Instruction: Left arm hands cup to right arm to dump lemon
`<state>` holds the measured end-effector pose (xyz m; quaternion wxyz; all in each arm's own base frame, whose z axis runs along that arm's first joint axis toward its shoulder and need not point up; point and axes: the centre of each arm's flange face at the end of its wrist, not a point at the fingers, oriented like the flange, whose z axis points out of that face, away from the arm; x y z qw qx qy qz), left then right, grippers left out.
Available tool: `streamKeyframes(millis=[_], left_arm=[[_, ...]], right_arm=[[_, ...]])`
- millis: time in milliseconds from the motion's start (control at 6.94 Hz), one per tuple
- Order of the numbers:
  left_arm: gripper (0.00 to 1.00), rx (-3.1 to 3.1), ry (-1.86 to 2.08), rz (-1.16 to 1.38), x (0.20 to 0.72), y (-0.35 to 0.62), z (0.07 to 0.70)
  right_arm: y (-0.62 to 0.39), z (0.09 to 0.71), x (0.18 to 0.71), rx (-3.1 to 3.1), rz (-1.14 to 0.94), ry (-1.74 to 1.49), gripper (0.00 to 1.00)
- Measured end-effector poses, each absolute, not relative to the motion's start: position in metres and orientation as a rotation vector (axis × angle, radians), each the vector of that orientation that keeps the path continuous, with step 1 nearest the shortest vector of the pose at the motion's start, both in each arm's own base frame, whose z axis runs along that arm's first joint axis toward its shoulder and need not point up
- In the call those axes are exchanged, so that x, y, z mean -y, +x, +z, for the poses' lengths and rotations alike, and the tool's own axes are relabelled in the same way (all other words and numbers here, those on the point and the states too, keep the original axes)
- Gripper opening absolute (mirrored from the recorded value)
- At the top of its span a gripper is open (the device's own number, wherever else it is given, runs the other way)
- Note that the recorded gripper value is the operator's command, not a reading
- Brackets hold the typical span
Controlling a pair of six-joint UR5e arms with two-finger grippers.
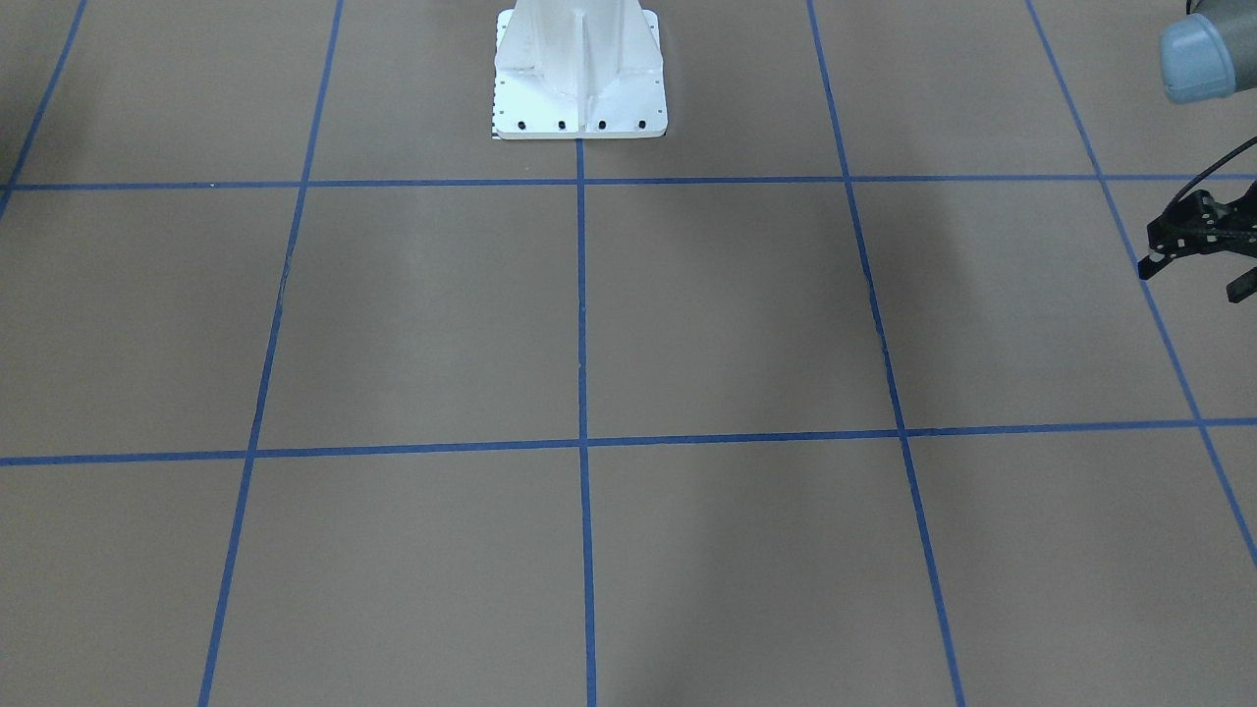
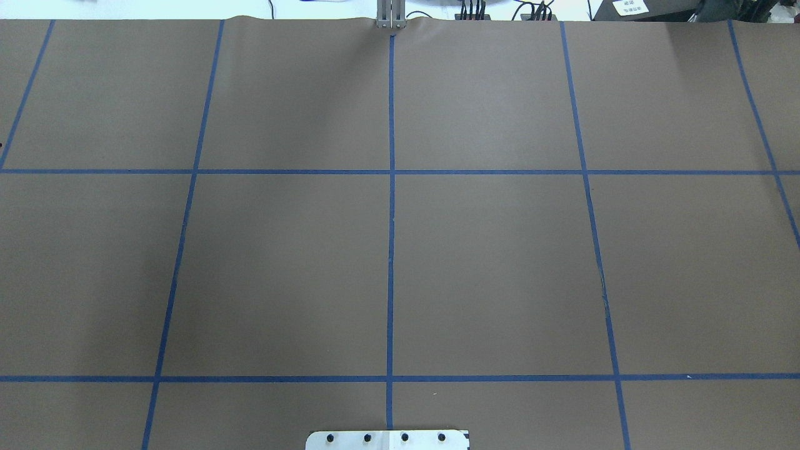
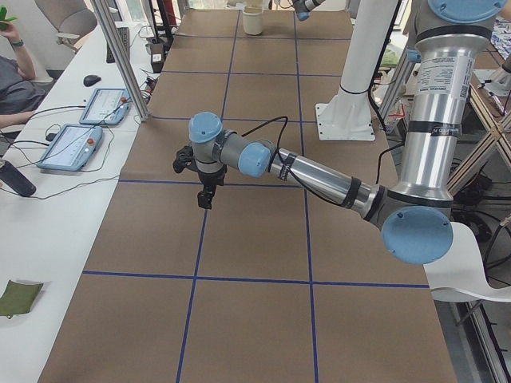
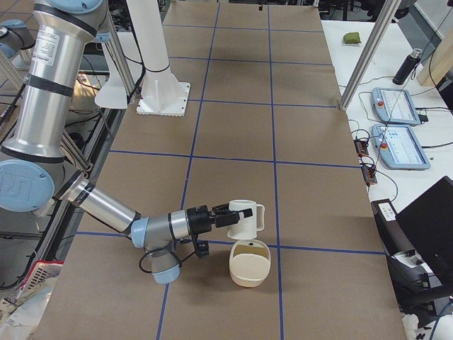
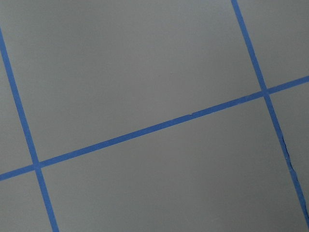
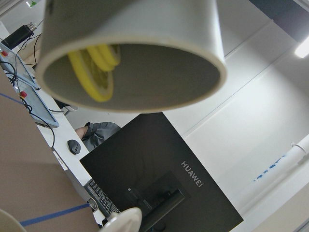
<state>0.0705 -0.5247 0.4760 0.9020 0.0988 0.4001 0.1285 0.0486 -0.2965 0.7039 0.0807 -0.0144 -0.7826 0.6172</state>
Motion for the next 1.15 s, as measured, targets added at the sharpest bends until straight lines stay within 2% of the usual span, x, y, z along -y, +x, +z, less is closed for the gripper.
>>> streamKeyframes(millis=[577,1153], left_arm=[[1.00,-0.828,0.207,0.266,0.5242,0.0700,0.4747],[1.00,-0.828,0.207,0.266,0.5238,0.0699,0.4747]], right_arm=[[0.0572,0.7029,0.2967,2.411,1.916,-0.149,0.37],[0.0571,0.6999,0.2992,2.407,1.904,-0.116,0.37]])
